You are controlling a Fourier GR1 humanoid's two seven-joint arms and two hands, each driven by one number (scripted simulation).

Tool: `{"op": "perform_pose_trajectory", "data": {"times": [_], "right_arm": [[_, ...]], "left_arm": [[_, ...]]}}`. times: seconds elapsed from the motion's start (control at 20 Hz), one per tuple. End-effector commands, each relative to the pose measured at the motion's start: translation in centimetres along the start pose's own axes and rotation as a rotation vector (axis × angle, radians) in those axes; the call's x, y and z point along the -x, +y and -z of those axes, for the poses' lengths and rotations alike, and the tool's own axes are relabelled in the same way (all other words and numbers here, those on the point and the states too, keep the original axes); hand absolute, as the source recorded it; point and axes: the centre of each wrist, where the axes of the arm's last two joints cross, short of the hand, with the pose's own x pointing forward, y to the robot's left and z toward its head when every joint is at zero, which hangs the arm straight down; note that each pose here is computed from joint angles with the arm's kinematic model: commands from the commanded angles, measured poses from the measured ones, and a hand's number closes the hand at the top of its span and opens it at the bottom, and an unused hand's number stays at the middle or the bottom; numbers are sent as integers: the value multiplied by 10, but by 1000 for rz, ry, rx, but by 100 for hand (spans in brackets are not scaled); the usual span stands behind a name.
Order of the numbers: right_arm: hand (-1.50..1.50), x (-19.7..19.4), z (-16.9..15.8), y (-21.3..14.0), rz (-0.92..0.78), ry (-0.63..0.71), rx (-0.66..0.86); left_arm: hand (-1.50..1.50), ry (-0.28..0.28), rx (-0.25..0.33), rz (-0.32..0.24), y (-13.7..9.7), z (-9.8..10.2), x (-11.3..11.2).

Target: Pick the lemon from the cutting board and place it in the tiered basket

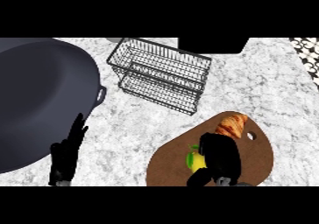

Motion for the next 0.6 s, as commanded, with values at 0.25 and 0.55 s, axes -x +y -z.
{"op": "perform_pose_trajectory", "data": {"times": [0.25,0.55], "right_arm": [[150,18,-48,-73,391,-1,213],[150,17,-103,-132,589,-87,469]], "left_arm": [[0,35,-30,3,3,-11,10],[0,36,-7,-12,-9,8,-9]]}}
